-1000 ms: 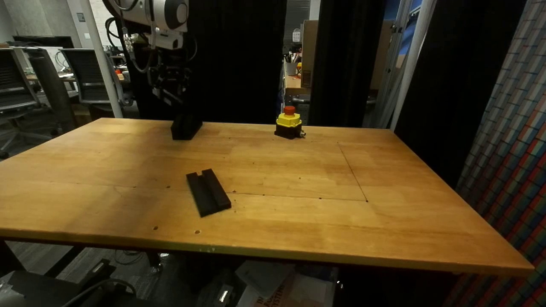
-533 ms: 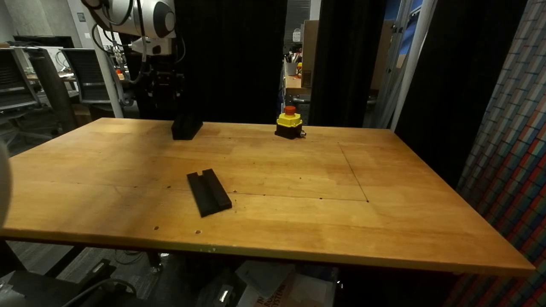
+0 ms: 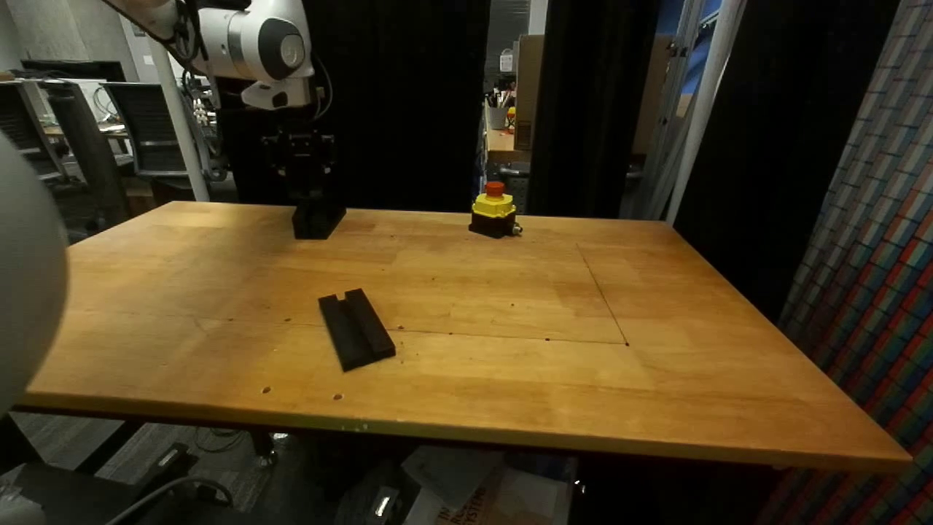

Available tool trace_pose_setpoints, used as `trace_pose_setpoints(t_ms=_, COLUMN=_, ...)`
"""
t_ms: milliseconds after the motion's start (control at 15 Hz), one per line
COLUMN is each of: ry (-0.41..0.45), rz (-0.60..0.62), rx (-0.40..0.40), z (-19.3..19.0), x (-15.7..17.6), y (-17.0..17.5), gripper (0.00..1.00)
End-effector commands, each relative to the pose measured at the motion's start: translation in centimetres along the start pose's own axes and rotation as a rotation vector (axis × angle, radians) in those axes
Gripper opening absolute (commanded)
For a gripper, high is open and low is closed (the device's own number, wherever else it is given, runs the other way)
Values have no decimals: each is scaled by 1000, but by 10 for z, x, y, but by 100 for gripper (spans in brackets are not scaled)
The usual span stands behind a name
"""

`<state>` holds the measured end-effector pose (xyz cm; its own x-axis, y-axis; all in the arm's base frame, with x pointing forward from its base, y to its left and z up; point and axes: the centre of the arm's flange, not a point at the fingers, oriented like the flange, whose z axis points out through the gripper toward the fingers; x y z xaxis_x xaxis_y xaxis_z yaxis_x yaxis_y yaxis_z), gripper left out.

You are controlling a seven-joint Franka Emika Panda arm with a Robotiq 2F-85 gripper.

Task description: Stack the black objects together

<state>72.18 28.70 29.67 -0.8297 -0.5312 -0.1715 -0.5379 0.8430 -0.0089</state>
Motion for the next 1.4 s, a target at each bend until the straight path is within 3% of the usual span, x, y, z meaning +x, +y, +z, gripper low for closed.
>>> trace_pose_setpoints(t_ms=0, ry=4, rz=66, rx=29, z=4, x=-21, y=20, gripper=45)
trace_pose_setpoints(t_ms=667, ry=51, rz=126, rx=77, z=-8, x=-7, y=29, gripper=45)
trace_pose_setpoints(t_ms=1333, ry=76, rz=132, rx=70, z=2, x=7, y=-9, gripper=45)
